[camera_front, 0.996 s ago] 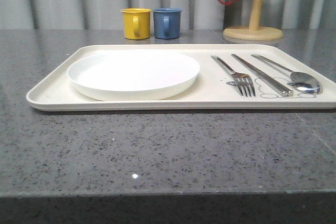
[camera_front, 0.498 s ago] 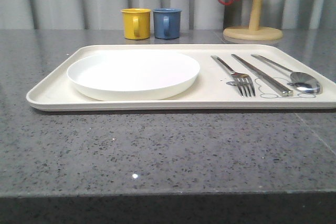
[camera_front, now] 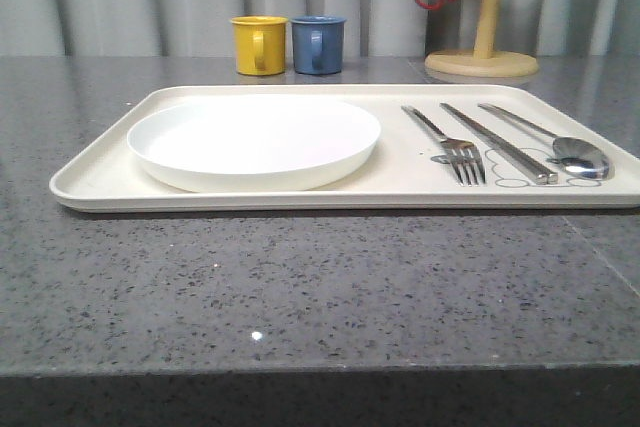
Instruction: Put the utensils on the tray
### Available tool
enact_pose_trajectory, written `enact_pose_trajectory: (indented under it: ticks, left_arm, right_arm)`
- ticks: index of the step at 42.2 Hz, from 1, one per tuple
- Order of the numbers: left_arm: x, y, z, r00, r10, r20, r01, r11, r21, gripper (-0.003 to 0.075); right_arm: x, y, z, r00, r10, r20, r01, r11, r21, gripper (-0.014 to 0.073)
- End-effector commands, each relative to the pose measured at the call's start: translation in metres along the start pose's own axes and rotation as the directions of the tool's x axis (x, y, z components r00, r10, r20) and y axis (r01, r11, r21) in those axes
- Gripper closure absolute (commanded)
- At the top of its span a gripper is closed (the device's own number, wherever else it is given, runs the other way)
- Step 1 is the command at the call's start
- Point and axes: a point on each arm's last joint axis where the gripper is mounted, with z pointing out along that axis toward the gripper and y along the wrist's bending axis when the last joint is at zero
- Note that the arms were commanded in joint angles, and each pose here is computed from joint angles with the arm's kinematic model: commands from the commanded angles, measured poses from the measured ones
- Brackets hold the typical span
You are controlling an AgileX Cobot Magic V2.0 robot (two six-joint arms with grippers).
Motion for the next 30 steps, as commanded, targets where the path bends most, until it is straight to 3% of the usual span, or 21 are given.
enact_pose_trajectory:
  ticks: [1,13,21,30]
  left_arm:
    - [-0.0065,0.0002,-0.0020,0.996,-0.001,0.094,0.001,1.000,-0.001,0.0741]
    - [-0.0065,0.0002,-0.0020,0.996,-0.001,0.094,0.001,1.000,-0.001,0.0741]
    - [-0.0065,0.0002,-0.0020,0.996,-0.001,0.094,0.001,1.000,-0.001,0.0741]
    - [-0.0065,0.0002,-0.0020,0.996,-0.001,0.094,0.001,1.000,-0.001,0.0741]
  right_arm:
    - [-0.0120,-0.0022,-0.0021,0.992,-0.008,0.123,0.004,1.000,0.026,0.0662]
    - [-0.0124,-0.0022,-0.0023,0.992,-0.005,0.129,0.002,1.000,0.027,0.0662]
    - [-0.0145,-0.0031,-0.0026,0.985,0.074,0.157,-0.079,0.996,0.031,0.0662]
    - [-0.0161,-0.0045,-0.0030,0.983,0.052,0.175,-0.064,0.996,0.059,0.0662]
